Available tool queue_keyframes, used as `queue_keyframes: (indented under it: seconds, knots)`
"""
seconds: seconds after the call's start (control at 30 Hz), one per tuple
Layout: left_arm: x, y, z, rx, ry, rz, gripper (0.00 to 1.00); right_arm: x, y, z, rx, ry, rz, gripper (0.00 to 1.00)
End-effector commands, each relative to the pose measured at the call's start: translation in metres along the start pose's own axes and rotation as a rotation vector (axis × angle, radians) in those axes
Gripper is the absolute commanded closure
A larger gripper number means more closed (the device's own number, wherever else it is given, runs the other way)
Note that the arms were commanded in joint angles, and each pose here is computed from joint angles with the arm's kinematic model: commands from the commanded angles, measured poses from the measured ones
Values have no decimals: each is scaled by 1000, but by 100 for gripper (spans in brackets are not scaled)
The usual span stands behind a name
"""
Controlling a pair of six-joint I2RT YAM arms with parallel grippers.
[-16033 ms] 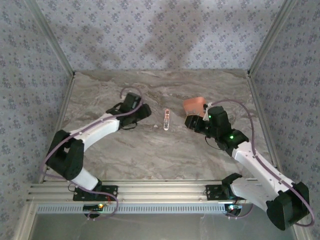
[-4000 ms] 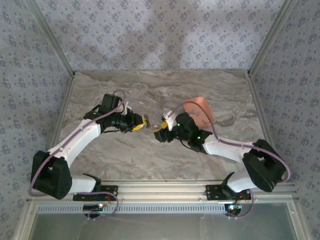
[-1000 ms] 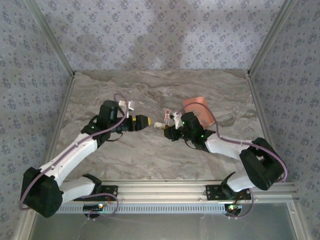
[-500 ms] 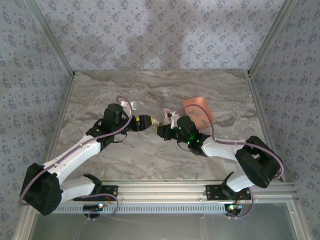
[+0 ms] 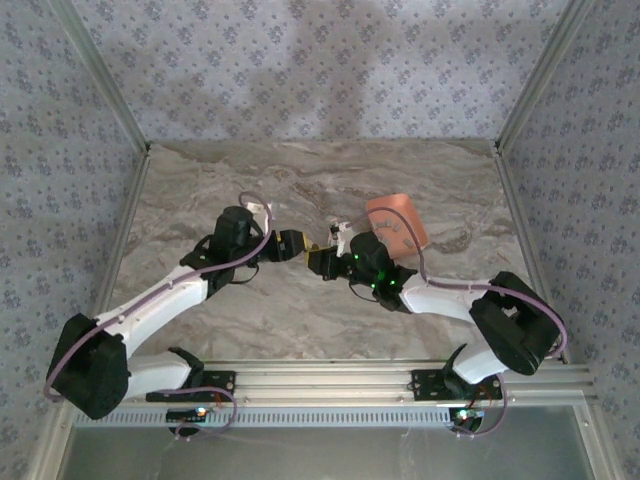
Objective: Load the staples into the stapler
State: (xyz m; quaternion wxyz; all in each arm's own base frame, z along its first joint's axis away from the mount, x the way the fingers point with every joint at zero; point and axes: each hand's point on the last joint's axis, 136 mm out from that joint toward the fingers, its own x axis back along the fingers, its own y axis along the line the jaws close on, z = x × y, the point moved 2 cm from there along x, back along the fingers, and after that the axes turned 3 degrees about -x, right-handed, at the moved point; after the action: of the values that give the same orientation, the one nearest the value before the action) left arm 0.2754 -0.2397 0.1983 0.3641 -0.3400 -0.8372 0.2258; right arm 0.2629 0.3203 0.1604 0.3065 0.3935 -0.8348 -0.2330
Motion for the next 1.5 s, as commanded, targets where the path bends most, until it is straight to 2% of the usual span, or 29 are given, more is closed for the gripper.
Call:
queue_keyframes:
  seconds: [0.0,0.17,0.57,0.67,0.73,0.8,0.87,1.17,1.47]
  knots:
    - [-1,-15,-16,-35,-42,33,47,-2,14,-14,7,-42,-34,87]
    - [-6,-17,-14,-33,-26,38,58,-3,14,-15,13,-42,-31,88]
    - [-8,-15,-16,-26,-17,11,72,-3,16,-13,26,-32,-38,87]
    - [-7,-12,-16,-45,9,-30,74,-1,12,-12,23,-38,-20,76]
    - [-6,-7,-17,-59,39,-82,75,4,1,-13,3,-51,32,54]
    - [-6,-4,-18,-88,79,-126,76,11,-11,-14,-10,-52,88,40]
    - [-7,1,-18,-105,141,-185,76,21,-23,-16,-12,-57,138,36]
    - [-41,27,-16,-102,493,-412,78,77,-72,-21,-77,-53,282,35]
    - [-86,55,-20,-150,693,-524,75,119,-95,-16,-69,-75,385,36]
